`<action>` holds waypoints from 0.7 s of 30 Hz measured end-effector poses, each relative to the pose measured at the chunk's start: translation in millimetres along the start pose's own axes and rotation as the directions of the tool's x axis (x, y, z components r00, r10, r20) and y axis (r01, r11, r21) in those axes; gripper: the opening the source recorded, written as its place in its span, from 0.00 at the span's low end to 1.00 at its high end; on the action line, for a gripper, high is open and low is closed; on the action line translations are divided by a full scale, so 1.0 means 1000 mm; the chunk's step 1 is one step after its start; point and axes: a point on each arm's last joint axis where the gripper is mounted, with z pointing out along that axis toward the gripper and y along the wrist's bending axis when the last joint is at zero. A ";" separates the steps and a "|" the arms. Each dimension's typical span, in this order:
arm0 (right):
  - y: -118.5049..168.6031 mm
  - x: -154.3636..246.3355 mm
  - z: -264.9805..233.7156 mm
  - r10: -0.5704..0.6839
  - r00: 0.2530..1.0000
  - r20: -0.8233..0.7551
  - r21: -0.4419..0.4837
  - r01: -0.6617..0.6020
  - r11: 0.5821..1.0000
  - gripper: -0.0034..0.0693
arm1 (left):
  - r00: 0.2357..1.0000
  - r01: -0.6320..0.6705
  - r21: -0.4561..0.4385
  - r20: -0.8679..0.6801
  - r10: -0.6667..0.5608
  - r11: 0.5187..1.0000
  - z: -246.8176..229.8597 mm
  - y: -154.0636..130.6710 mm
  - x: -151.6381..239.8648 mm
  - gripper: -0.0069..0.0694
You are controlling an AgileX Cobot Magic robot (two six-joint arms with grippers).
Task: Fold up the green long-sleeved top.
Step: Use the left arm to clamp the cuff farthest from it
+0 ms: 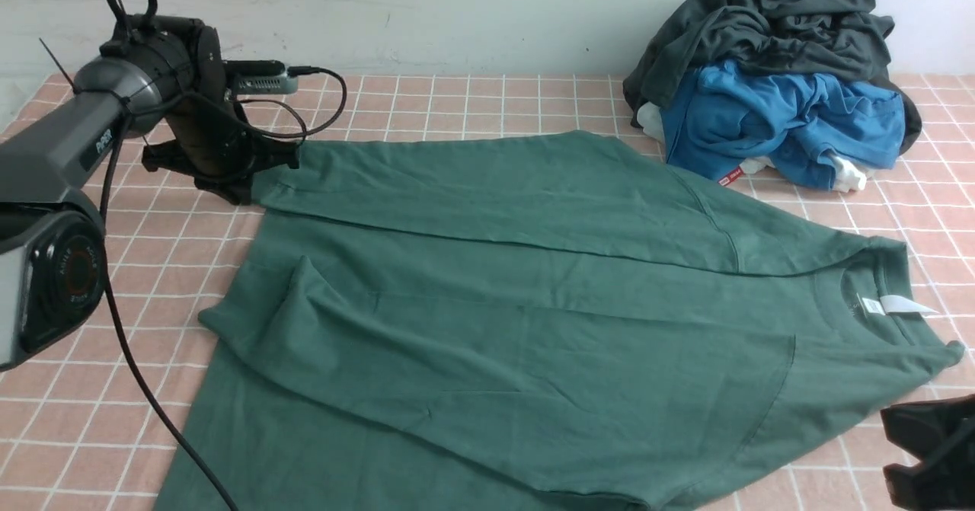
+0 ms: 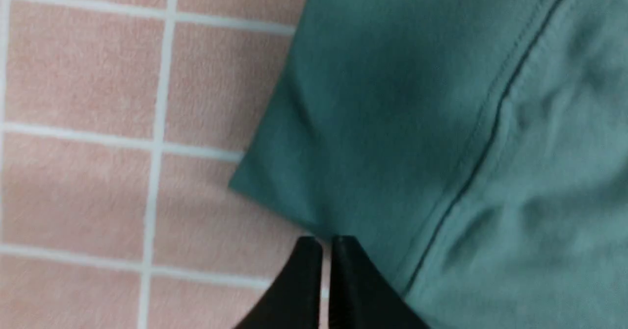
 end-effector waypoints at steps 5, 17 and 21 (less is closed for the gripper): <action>0.000 0.000 0.000 0.002 1.000 0.000 -0.001 -0.002 1.000 0.03 | 0.995 -0.094 -0.009 0.018 0.094 0.996 -0.078 -0.009 -0.003 0.09; 0.000 0.000 -0.008 -0.005 1.000 0.030 0.001 0.005 1.000 0.03 | 0.984 -0.154 -0.013 0.084 0.154 0.988 -0.039 -0.016 -0.009 0.27; 0.000 0.000 -0.008 -0.015 0.999 0.028 0.007 0.015 1.000 0.03 | 0.986 -0.111 -0.024 0.119 0.113 0.994 -0.003 -0.004 -0.011 0.53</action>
